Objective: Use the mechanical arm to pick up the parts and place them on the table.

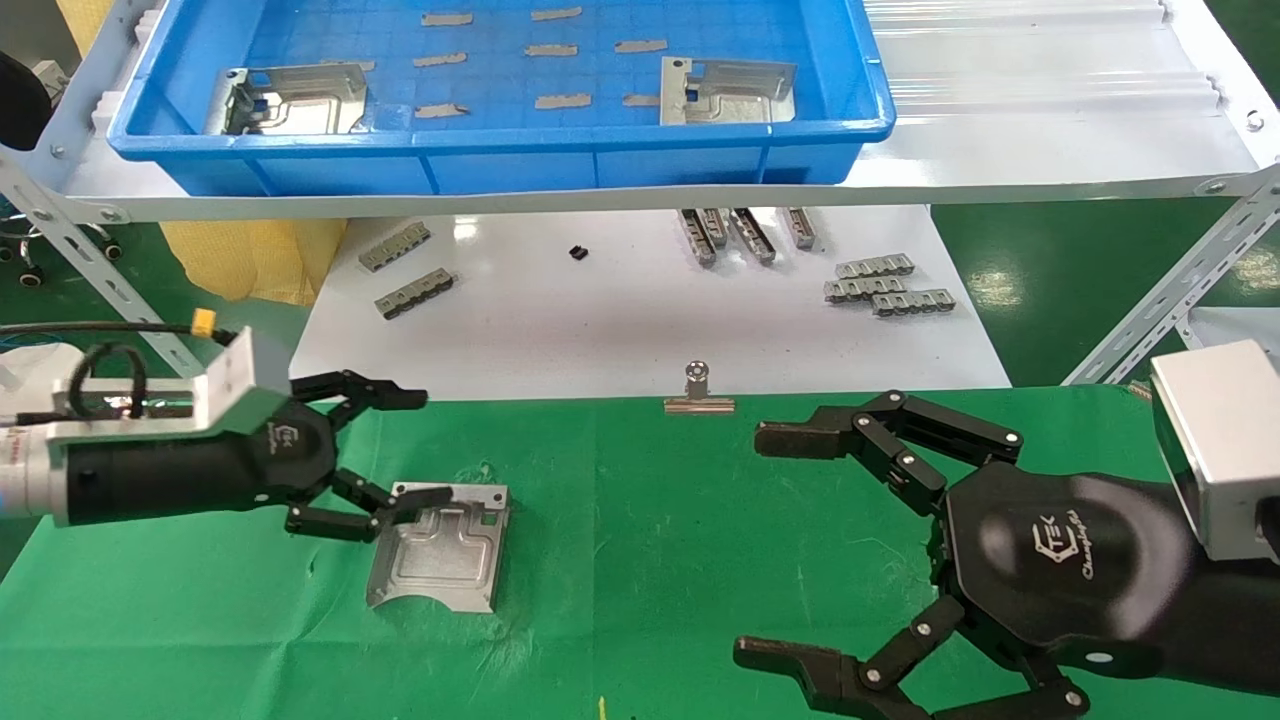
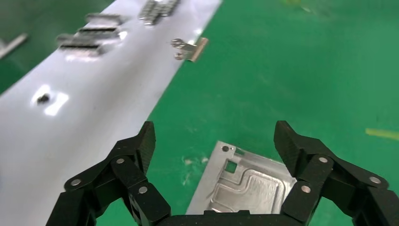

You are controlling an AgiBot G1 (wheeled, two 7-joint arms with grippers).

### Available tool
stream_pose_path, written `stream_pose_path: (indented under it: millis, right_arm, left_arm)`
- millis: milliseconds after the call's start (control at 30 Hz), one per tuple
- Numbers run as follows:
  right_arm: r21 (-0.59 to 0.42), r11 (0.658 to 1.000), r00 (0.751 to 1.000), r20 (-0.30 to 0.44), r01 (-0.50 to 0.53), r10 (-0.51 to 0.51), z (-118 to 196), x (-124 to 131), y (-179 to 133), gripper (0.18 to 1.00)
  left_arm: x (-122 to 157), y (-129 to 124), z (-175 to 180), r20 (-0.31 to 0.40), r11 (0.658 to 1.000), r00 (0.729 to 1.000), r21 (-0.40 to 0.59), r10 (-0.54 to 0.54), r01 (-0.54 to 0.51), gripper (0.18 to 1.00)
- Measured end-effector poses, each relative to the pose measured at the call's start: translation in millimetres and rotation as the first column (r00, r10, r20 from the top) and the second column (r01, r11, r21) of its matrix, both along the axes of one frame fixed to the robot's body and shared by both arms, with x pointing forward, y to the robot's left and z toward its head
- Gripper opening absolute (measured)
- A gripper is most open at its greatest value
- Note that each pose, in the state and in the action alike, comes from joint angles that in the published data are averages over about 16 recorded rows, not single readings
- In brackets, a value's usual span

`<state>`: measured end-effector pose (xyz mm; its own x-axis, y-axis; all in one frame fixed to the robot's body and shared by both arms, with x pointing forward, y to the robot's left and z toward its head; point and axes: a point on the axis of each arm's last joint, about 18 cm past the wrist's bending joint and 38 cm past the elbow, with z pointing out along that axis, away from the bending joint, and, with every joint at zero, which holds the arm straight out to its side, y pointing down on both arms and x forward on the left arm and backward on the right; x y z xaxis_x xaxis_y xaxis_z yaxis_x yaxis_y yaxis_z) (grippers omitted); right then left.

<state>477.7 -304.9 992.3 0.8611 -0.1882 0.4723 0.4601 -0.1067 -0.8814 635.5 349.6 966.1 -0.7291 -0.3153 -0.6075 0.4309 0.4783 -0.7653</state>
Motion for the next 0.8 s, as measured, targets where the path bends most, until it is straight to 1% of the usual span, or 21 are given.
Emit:
stream_pose_path:
  millis: [133,333,567,800]
  right_arm:
    - [0.000,1.000,1.000,0.000,0.000,0.000,0,0,0,1.000]
    - [0.000,1.000,1.000,0.000,0.000,0.000,0,0,0,1.000]
    - [0.000,1.000,1.000,0.000,0.000,0.000,0,0,0,1.000]
    - [0.000,1.000,1.000,0.000,0.000,0.000,0,0,0,1.000]
  left_arm:
    - [-3,-3,0,0.000,1.000,1.000,-0.027,-0.016,0.016,0.917]
    - [-11,-8,2,0.001,0.996,0.999,-0.075,-0.047,0.047,0.968]
    - [-24,-13,6,0.003,0.988,0.996,-0.127,-0.085,0.085,0.996]
    - [-41,-18,10,0.004,0.977,0.992,-0.171,-0.125,0.124,1.001]
